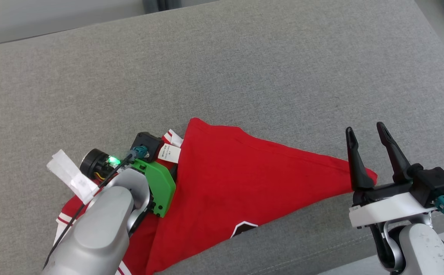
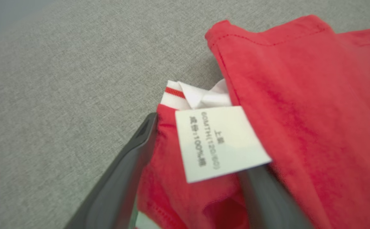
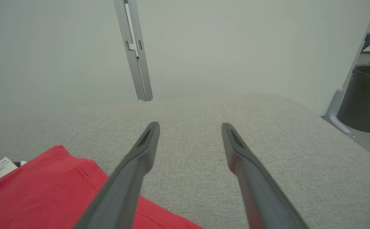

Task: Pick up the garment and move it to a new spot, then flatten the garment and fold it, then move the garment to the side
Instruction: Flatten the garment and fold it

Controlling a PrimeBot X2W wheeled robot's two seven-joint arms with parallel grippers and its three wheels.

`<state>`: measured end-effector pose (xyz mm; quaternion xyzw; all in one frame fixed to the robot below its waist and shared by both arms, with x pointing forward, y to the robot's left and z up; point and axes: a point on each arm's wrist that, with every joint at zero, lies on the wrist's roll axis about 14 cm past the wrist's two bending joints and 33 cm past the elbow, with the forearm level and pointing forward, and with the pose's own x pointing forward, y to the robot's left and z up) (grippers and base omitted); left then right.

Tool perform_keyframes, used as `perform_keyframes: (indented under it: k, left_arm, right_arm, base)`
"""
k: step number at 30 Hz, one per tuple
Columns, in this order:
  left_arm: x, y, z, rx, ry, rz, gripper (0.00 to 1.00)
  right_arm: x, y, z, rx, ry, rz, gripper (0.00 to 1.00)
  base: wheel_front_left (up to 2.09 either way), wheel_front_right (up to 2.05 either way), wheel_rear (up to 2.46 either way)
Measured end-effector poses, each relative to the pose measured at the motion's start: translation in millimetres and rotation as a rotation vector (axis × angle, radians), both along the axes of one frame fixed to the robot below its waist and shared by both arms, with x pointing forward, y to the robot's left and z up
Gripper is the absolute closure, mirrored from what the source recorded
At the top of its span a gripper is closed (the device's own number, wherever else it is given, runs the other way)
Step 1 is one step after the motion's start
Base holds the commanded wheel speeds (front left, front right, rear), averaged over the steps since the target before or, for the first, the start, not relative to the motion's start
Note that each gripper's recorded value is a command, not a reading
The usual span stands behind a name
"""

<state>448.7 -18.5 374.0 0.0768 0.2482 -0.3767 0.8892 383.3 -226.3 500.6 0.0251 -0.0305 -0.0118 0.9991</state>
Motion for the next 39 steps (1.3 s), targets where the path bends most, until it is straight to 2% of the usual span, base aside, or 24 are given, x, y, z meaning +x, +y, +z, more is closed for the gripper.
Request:
perform_keyframes:
  k: [2, 3, 4, 5, 10, 16, 18, 23, 24, 25, 26, 29, 32, 39]
  left_arm:
    - [-1.1, 1.9, -4.7, 0.023, 0.016, -0.003, 0.00]
    - [-1.3, 1.9, -5.6, 0.027, 0.019, -0.004, 0.11]
    - [-0.7, 2.0, -6.0, 0.029, 0.019, -0.004, 0.94]
    - [-0.4, 1.8, -6.1, 0.031, 0.020, -0.004, 1.00]
    - [13.0, 7.9, 2.2, 0.019, -0.029, 0.030, 1.00]
    - [80.9, 48.9, 65.7, -0.093, -0.250, 0.247, 1.00]
    - [96.7, 65.7, 80.8, -0.099, -0.307, 0.303, 1.00]
    - [115.9, 96.7, 89.8, -0.106, -0.345, 0.409, 1.00]
    - [116.2, 99.1, 87.8, -0.104, -0.341, 0.416, 0.67]
    - [116.1, 101.7, 84.2, -0.095, -0.335, 0.421, 0.04]
    - [116.5, 103.6, 82.7, -0.092, -0.333, 0.425, 0.00]
    - [118.0, 106.0, 87.4, -0.113, -0.346, 0.441, 0.00]
    - [117.2, 108.3, 109.8, -0.178, -0.412, 0.476, 0.00]
    - [77.7, 134.5, 129.0, -0.257, -0.502, 0.562, 0.00]
  right_arm:
    - [-0.4, 0.6, 0.1, 0.000, 0.000, 0.002, 0.00]
    - [-0.6, 0.7, 0.4, 0.000, -0.001, 0.002, 0.00]
    - [-0.7, 0.8, 0.8, -0.001, -0.002, 0.003, 0.00]
    - [-0.8, 0.9, 1.3, -0.001, -0.003, 0.003, 0.00]
    - [-0.1, 1.3, 2.7, -0.004, -0.008, 0.006, 0.00]
    - [2.2, 4.0, 4.1, -0.010, -0.013, 0.020, 0.00]
    - [2.7, 4.7, 4.5, -0.013, -0.014, 0.023, 0.00]
    - [3.9, 4.4, 5.3, -0.015, -0.016, 0.022, 0.00]
    - [3.9, 4.9, 5.1, -0.014, -0.016, 0.023, 0.00]
    - [3.7, 5.5, 4.7, -0.012, -0.015, 0.023, 0.00]
    - [3.4, 5.8, 4.3, -0.011, -0.013, 0.023, 0.00]
    - [3.4, 5.0, 4.0, -0.010, -0.013, 0.020, 0.00]
    - [4.0, 6.0, 4.4, -0.004, -0.016, 0.019, 0.00]
    - [5.6, 14.0, 9.2, 0.002, -0.034, 0.042, 0.00]
  base:
    - [0.00, 0.00, 0.00]
    - [0.00, 0.00, 0.00]
    - [0.00, 0.00, 0.00]
    - [0.00, 0.00, 0.00]
    - [0.00, 0.00, 0.00]
    - [0.00, 0.00, 0.00]
    - [0.00, 0.00, 0.00]
    - [0.00, 0.00, 0.00]
    - [0.00, 0.00, 0.00]
    - [0.00, 0.00, 0.00]
    - [0.00, 0.00, 0.00]
    - [0.00, 0.00, 0.00]
    - [0.00, 0.00, 0.00]
    - [0.00, 0.00, 0.00]
